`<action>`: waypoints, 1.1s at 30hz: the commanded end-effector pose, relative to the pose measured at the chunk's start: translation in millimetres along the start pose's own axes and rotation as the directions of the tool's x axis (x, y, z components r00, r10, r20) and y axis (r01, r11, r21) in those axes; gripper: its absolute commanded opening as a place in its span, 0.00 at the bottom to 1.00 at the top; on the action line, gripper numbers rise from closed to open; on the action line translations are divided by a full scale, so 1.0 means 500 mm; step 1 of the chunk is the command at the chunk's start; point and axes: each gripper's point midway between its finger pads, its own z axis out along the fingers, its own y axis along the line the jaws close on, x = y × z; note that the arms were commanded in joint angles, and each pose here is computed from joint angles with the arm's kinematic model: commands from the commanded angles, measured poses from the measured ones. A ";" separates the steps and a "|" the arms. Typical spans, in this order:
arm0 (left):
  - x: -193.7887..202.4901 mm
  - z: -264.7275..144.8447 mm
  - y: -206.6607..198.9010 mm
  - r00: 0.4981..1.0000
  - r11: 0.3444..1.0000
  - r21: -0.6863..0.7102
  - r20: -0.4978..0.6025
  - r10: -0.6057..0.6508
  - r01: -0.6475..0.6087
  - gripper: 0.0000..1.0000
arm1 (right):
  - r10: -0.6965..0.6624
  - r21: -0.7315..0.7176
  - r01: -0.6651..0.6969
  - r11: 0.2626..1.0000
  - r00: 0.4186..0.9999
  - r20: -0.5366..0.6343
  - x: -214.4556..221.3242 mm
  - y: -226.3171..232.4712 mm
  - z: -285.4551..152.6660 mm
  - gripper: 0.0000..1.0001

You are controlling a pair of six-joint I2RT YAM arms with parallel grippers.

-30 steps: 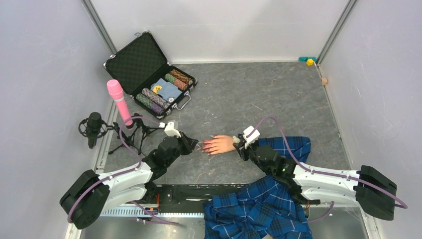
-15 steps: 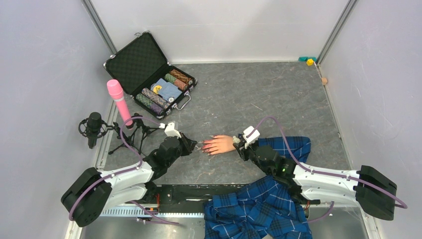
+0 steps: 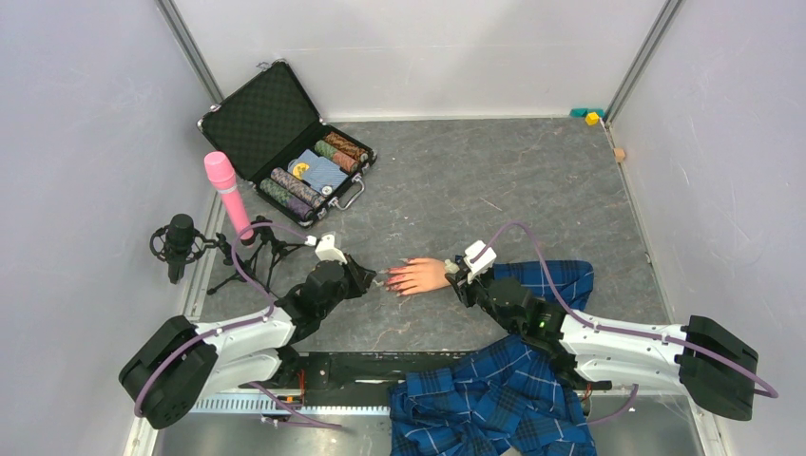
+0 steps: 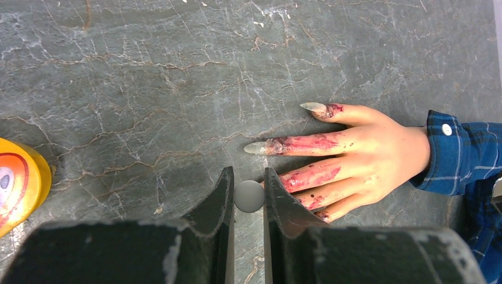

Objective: Paint the nails
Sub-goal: Paint the nail polish on the nail.

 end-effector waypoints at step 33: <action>-0.028 -0.008 -0.010 0.999 1.000 0.001 0.047 -0.002 0.002 0.02 | 0.041 0.000 -0.041 0.999 0.998 0.054 -0.027 0.003 0.004 0.00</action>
